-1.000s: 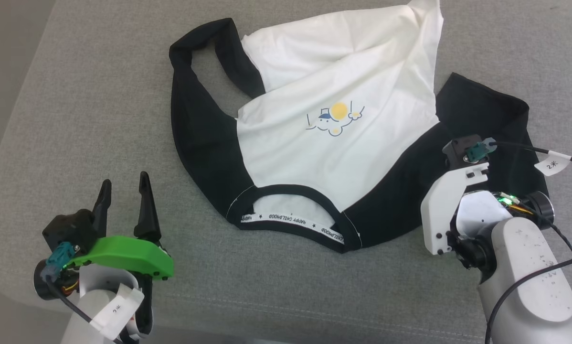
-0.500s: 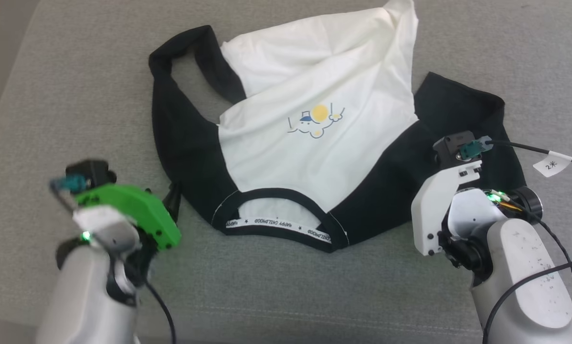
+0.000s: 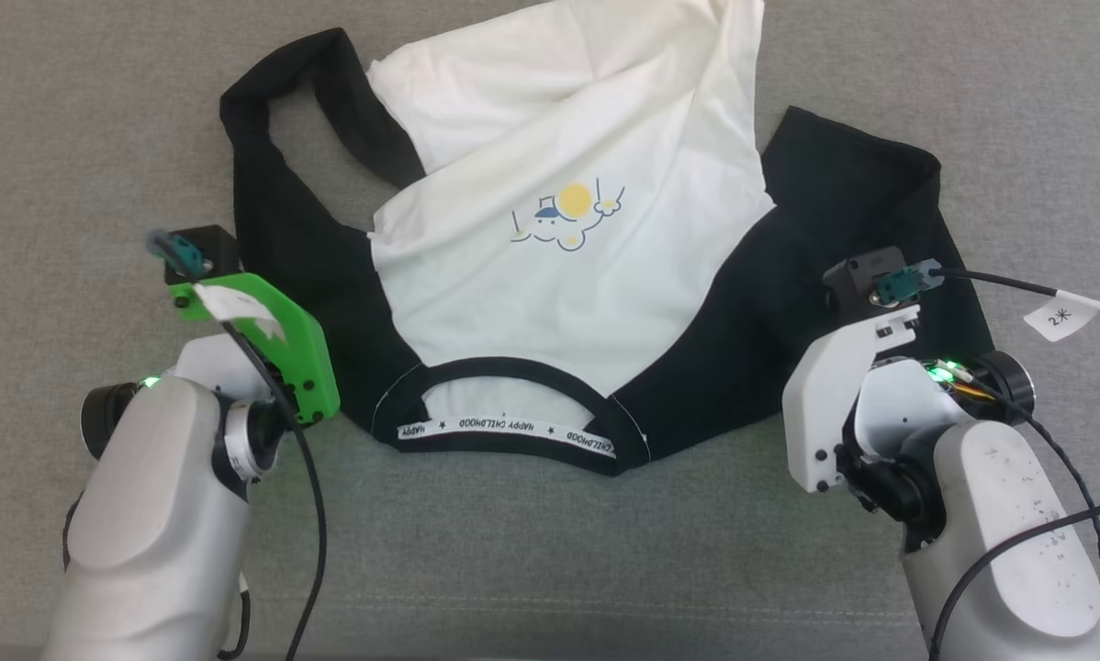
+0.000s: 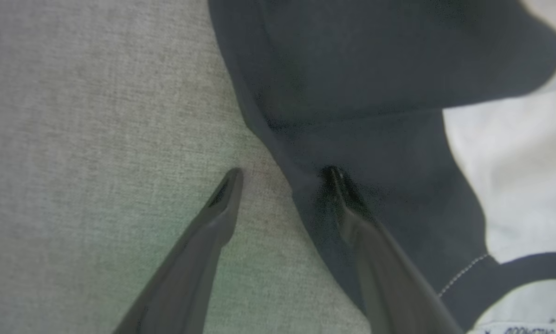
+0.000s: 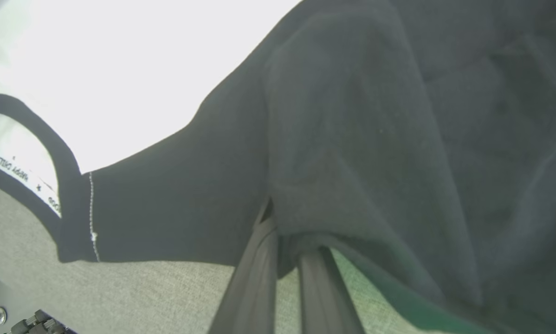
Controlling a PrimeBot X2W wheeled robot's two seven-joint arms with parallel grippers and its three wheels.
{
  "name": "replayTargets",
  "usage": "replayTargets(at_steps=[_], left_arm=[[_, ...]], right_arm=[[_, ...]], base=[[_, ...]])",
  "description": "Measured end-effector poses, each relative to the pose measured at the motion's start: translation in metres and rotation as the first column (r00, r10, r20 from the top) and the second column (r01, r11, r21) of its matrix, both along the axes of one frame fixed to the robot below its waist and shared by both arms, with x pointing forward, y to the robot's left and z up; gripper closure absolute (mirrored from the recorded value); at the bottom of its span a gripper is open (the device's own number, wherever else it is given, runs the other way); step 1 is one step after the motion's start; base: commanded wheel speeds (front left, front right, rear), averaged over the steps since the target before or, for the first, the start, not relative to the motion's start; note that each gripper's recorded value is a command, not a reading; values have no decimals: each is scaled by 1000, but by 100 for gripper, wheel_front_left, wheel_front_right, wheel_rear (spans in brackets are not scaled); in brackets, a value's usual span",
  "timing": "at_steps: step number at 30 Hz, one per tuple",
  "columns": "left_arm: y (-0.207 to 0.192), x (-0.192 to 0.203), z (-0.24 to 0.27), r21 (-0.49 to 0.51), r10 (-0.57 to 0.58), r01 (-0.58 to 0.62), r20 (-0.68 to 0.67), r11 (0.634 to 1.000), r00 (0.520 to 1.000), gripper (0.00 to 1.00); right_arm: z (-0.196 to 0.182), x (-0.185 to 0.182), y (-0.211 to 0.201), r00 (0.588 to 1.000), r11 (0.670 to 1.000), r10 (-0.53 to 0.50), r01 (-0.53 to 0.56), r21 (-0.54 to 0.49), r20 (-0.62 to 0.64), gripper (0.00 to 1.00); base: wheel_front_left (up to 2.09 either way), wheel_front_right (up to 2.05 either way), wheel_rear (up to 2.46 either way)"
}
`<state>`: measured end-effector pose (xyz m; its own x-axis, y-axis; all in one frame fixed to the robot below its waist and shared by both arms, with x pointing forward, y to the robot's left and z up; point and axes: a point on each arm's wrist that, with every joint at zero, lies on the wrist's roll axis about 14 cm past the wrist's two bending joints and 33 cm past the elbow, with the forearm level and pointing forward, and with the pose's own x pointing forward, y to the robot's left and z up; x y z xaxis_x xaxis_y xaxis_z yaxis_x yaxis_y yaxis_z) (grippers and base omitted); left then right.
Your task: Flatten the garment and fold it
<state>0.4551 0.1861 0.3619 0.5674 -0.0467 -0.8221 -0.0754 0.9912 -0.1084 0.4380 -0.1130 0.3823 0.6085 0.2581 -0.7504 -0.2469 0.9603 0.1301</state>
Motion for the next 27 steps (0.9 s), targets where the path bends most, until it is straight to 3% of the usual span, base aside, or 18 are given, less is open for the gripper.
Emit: replayTargets(at_steps=[1,10,16,20,27], left_arm=[[-1,1,-1,-21,9,-9,-4,1000,1000,100],[-17,9,28,-220,83,-55,123,974,989,100],[-38,27,123,-347,70,71,378,935,923,100],[-42,38,210,-351,67,169,571,921,819,100],[-33,39,358,-265,94,248,835,932,542,100]], right_arm=[[0,0,-2,1000,1000,-4,4,-1,0,100],[28,10,-9,993,995,-68,61,73,101,100],[85,20,-15,969,980,-118,77,184,219,100],[144,30,-18,936,968,-122,38,249,331,100],[272,45,-28,800,964,-127,-39,262,586,100]], base=[[0,0,0],[0,0,0],[0,0,0],[0,0,0],[0,0,0]])
